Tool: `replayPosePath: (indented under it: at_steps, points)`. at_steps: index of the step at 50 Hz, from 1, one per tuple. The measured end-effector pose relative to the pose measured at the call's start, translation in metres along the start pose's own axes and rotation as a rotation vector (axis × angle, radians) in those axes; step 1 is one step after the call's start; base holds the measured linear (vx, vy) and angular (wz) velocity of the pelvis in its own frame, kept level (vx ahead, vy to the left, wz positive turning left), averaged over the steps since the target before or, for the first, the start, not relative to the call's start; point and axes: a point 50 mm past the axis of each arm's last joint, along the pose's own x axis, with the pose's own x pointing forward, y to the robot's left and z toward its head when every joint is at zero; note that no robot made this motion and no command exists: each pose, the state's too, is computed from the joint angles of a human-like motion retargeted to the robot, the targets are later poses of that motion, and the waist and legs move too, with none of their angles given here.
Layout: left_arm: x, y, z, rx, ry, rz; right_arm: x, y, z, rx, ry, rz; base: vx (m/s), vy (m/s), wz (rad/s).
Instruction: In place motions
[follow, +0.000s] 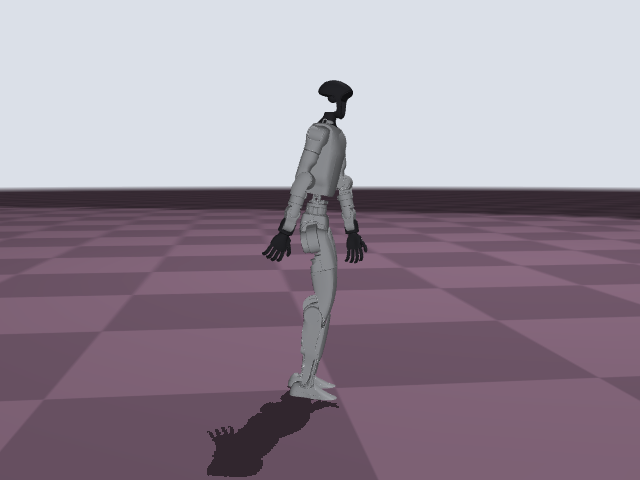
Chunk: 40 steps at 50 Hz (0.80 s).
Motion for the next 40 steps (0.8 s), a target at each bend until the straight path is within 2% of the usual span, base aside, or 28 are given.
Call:
replayPosePath:
  at_steps: [8, 15, 21, 28, 40]
  points:
    - [-0.008, -0.008, -0.069, -0.176, 0.176, 0.009, -0.010, -0.021, 0.063, -0.053, -0.244, -0.085, 0.09, 0.06, -0.59]
    - [-0.017, -0.001, -0.100, -0.248, 0.245, 0.041, -0.023, -0.033, 0.099, -0.220, -0.349, -0.150, -0.08, -0.02, -1.22]
    - [-0.019, 0.001, -0.105, -0.259, 0.265, 0.038, -0.022, -0.033, 0.094, -0.225, -0.349, -0.160, -0.19, -0.05, -0.80]
    - [-0.019, 0.003, -0.106, -0.252, 0.234, 0.065, -0.016, -0.037, 0.067, -0.150, -0.252, -0.128, -0.11, 0.06, -2.85]
    - [-0.035, -0.002, -0.153, -0.345, 0.358, 0.088, -0.032, -0.058, 0.099, -0.221, -0.336, -0.166, -0.09, 0.09, -3.58]
